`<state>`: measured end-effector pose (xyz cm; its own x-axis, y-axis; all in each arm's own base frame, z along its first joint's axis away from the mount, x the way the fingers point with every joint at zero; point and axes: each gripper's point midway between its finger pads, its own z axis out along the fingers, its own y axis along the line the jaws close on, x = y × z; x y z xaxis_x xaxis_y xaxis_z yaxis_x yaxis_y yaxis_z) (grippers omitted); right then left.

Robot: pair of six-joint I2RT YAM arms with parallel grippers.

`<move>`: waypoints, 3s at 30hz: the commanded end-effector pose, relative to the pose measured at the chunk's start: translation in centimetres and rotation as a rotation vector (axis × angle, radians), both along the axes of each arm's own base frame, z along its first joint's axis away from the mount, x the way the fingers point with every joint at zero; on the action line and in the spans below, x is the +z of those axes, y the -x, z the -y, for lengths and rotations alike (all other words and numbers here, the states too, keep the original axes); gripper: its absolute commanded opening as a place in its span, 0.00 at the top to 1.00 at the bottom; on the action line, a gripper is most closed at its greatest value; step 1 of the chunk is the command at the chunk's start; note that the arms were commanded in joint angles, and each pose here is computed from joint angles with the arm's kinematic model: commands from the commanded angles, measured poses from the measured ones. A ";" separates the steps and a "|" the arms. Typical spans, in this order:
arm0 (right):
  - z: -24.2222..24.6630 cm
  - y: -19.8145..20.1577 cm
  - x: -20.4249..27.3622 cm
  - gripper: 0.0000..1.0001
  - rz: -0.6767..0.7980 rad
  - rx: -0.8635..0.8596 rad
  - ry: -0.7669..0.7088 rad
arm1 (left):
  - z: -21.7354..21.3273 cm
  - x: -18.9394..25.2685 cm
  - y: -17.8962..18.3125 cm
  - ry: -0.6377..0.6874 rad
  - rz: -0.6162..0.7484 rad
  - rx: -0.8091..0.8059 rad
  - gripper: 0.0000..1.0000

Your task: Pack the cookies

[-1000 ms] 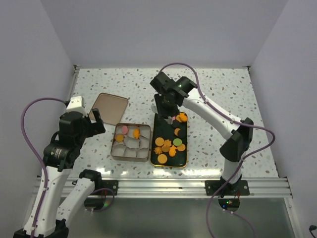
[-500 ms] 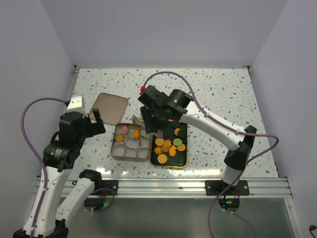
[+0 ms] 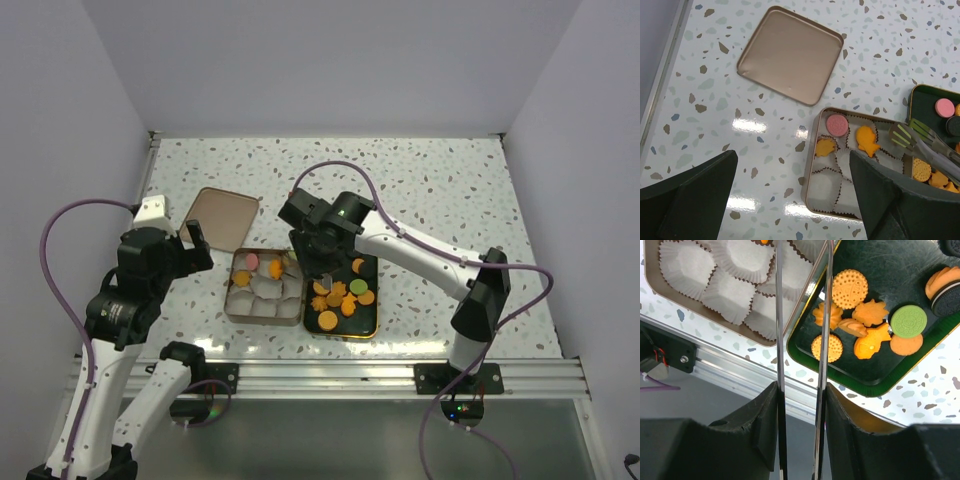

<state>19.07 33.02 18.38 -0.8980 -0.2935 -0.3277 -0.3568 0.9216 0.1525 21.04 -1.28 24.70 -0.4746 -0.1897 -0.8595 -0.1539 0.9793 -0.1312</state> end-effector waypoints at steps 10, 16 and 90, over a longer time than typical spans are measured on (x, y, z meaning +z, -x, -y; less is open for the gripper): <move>-0.5 -0.7 0.6 0.50 0.041 -0.001 -0.031 | 0.3 0.7 -0.6 -0.010 0.035 -0.028 0.00; -0.2 -1.2 1.1 0.48 0.069 -0.006 -0.017 | 0.4 0.7 -0.7 -0.011 0.034 -0.030 0.00; 10.5 -7.2 -5.1 0.51 -0.073 -0.158 0.126 | 0.5 0.3 -1.2 -0.015 0.013 -0.028 0.00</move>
<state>26.72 23.02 12.60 -0.9599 -0.1763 -0.2178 -0.1908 0.9805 0.0471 21.59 -1.54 23.91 -0.5087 -0.1828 -0.8413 -0.1520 0.9809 -0.1212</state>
